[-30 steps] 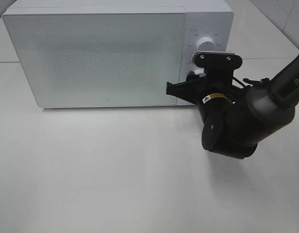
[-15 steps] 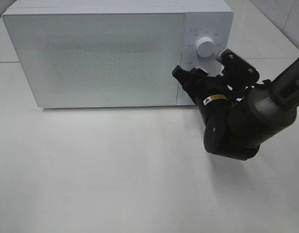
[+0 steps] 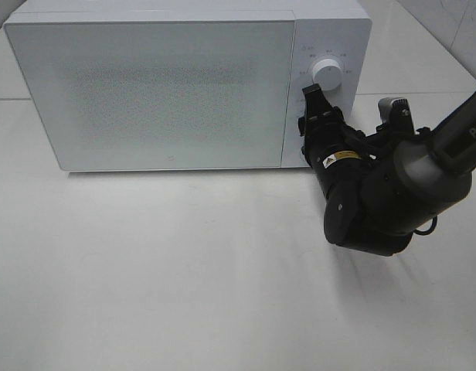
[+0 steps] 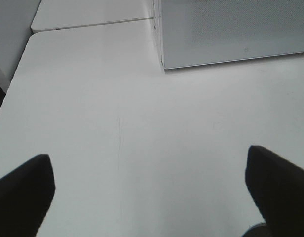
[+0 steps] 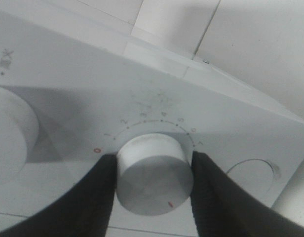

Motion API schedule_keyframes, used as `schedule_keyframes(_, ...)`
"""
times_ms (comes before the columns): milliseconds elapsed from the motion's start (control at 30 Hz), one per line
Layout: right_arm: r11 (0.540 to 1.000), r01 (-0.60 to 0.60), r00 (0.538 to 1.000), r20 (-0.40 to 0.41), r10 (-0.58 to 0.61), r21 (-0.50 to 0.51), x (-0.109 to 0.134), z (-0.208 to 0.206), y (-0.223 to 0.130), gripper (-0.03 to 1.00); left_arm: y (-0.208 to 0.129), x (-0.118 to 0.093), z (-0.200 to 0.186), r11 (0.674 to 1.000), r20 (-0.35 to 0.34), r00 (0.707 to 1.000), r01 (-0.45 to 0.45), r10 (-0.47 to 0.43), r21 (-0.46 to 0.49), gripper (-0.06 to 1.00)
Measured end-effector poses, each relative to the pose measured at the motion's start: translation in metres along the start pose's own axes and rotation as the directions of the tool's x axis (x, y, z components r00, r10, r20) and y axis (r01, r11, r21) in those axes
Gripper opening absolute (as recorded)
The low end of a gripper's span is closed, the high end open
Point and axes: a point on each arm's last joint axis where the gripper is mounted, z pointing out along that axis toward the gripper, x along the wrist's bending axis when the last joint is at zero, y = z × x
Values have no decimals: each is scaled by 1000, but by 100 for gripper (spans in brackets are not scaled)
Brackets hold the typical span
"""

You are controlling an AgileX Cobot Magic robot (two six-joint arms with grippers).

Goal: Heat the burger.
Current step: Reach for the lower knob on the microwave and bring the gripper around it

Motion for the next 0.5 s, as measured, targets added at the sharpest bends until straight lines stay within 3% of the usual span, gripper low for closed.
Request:
schedule_keyframes(267, 999, -37, 999, -2, 37, -2, 0, 0, 0, 45, 0, 0, 0, 1000, 0, 1000, 0, 0, 0, 97)
schedule_keyframes(500, 986, -165, 986, -1, 165, -4, 0, 0, 0, 45, 0, 0, 0, 1000, 0, 1000, 0, 0, 0, 97)
